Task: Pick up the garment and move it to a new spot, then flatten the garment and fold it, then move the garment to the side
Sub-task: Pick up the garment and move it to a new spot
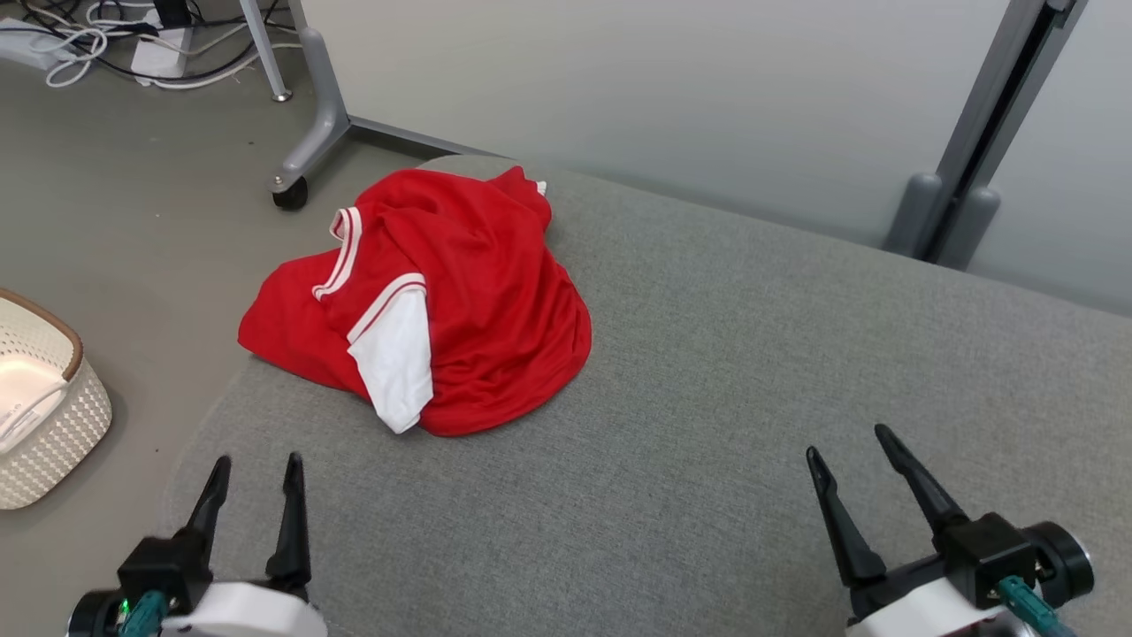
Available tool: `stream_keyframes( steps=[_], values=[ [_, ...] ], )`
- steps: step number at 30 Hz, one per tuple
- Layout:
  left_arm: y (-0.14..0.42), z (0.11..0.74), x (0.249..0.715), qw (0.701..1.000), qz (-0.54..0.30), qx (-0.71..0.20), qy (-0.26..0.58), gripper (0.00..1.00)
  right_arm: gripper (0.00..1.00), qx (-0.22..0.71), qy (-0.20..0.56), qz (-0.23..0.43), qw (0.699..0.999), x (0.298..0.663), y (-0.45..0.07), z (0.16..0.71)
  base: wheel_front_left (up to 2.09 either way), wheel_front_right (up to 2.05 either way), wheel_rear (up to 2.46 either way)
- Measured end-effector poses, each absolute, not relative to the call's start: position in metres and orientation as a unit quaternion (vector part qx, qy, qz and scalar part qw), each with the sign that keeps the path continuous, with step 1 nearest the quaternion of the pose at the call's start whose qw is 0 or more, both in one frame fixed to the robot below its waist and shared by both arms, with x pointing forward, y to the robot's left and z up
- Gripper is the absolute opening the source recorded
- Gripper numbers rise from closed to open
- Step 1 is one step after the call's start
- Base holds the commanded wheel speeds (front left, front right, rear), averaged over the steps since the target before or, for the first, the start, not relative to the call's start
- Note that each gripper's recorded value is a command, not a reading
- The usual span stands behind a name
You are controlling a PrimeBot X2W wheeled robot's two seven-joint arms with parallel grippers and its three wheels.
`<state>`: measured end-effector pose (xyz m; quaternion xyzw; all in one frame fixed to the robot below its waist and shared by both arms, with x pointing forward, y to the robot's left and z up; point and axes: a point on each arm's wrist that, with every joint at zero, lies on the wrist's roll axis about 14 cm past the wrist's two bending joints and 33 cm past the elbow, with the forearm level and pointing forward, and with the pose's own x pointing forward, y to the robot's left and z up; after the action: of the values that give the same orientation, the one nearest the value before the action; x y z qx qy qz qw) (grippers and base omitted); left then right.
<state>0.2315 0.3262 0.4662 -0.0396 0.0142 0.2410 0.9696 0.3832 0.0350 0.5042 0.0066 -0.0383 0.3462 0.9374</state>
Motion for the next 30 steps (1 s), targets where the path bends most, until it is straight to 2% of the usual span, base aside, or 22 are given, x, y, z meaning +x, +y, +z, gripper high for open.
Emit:
stream_keyframes(
  steps=[9, 15, 18, 21, 22, 23, 24, 27, 30],
  values=[
    [0.311, 0.487, 0.352, 0.985, 0.165, -0.054, 0.009, 1.00, 1.00, -0.004, -0.057, 0.344, 0.937, 0.432, 0.026, 0.499, 0.00, 0.00, 0.00],
    [0.312, 0.464, 0.434, 0.984, 0.137, -0.069, 0.087, 1.00, 1.00, 0.004, -0.040, 0.337, 0.941, 0.461, 0.019, 0.472, 0.00, 0.00, 0.00],
    [0.316, 0.448, 0.450, 0.980, 0.136, -0.071, 0.123, 1.00, 1.00, 0.007, -0.029, 0.330, 0.944, 0.467, 0.013, 0.460, 0.00, 0.00, 0.00],
    [0.314, 0.413, 0.463, 0.968, 0.132, -0.086, 0.194, 1.00, 1.00, 0.007, -0.014, 0.310, 0.951, 0.474, -0.002, 0.446, 0.00, 0.00, 0.00],
    [0.311, 0.402, 0.466, 0.964, 0.129, -0.090, 0.214, 0.94, 1.00, 0.006, -0.008, 0.303, 0.953, 0.475, -0.008, 0.442, 0.00, 0.00, 0.00],
    [0.311, 0.393, 0.467, 0.961, 0.127, -0.089, 0.229, 0.37, 1.00, 0.006, -0.001, 0.296, 0.955, 0.475, -0.013, 0.437, 0.00, 0.00, 0.00],
    [0.310, 0.386, 0.469, 0.958, 0.126, -0.089, 0.240, 0.00, 1.00, 0.005, 0.004, 0.289, 0.957, 0.475, -0.019, 0.434, 0.00, 0.00, 0.00],
    [0.308, 0.370, 0.467, 0.951, 0.125, -0.089, 0.267, 0.00, 1.00, 0.005, 0.010, 0.273, 0.962, 0.474, -0.030, 0.431, 0.00, 0.00, 0.00],
    [0.307, 0.375, 0.466, 0.953, 0.124, -0.092, 0.259, 0.00, 1.00, 0.005, 0.002, 0.264, 0.965, 0.473, -0.034, 0.441, 0.00, 0.00, 0.00]
  ],
)
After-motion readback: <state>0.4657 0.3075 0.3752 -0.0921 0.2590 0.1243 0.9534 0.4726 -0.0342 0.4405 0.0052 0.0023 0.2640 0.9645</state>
